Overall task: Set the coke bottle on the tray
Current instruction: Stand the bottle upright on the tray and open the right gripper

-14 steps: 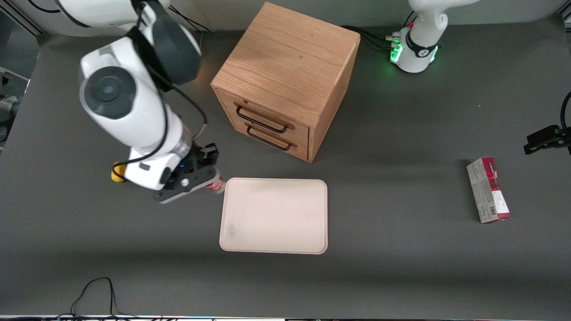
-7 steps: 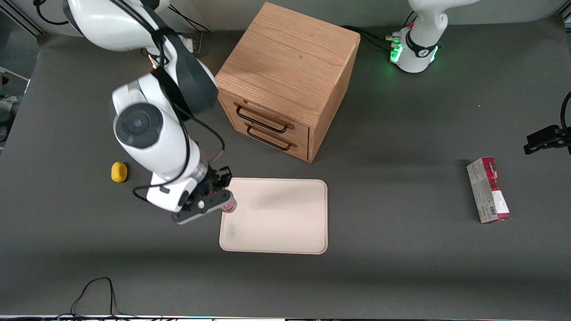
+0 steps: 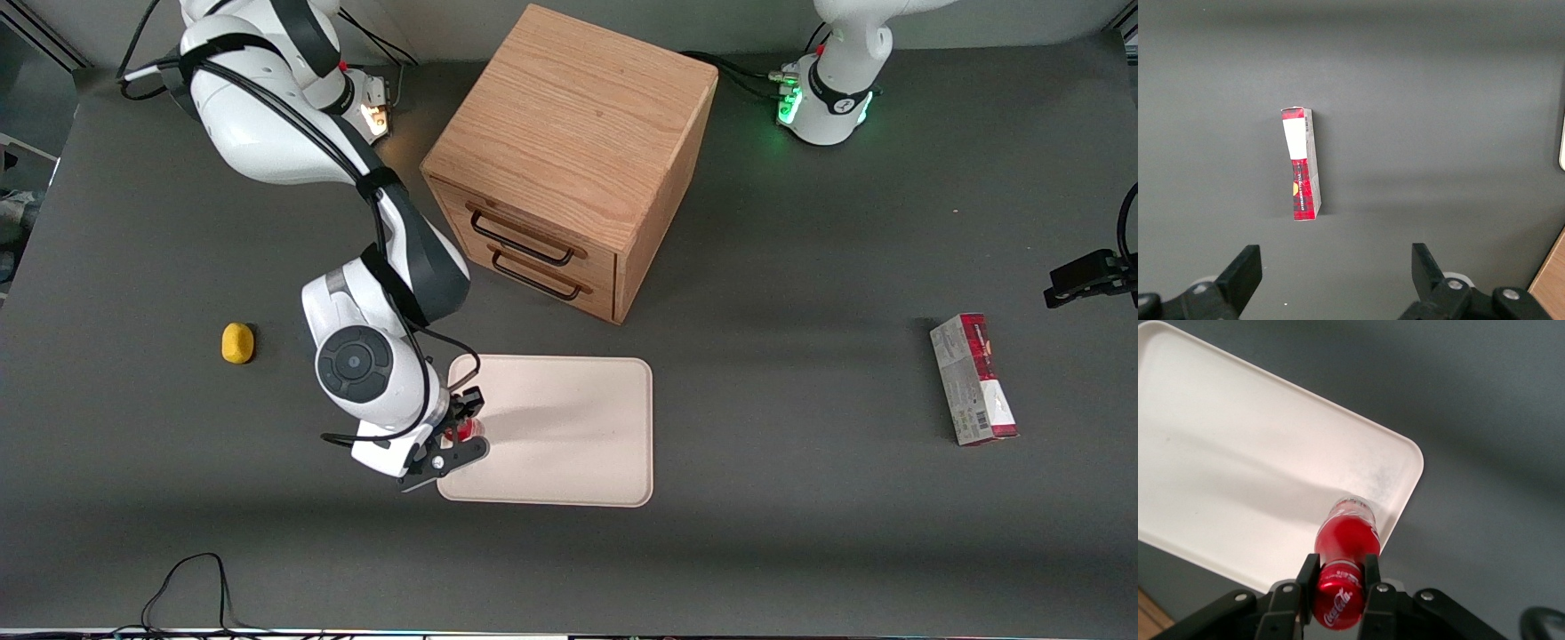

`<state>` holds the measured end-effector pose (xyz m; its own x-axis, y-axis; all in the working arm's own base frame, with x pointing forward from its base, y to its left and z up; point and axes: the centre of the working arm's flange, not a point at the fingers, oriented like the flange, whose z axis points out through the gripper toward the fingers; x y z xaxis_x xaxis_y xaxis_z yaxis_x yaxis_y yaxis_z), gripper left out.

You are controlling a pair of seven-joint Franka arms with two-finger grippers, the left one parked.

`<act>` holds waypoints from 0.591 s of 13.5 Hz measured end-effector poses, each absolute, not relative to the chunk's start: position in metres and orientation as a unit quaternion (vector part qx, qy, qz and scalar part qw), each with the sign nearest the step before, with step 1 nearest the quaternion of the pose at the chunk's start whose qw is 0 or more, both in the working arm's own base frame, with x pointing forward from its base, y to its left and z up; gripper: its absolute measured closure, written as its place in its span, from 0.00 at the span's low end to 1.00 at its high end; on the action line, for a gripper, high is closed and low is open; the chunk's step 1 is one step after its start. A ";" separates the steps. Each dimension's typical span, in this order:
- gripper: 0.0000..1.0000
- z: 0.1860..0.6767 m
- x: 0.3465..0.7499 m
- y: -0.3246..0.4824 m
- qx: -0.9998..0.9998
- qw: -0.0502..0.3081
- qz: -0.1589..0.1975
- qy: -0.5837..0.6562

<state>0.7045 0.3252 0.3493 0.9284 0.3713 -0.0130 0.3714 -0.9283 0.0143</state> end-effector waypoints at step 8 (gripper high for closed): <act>0.54 0.324 0.713 0.321 0.983 0.010 0.011 0.182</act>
<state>0.7135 0.3209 0.3235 0.9333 0.3587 0.0187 0.3583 -0.9333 0.0238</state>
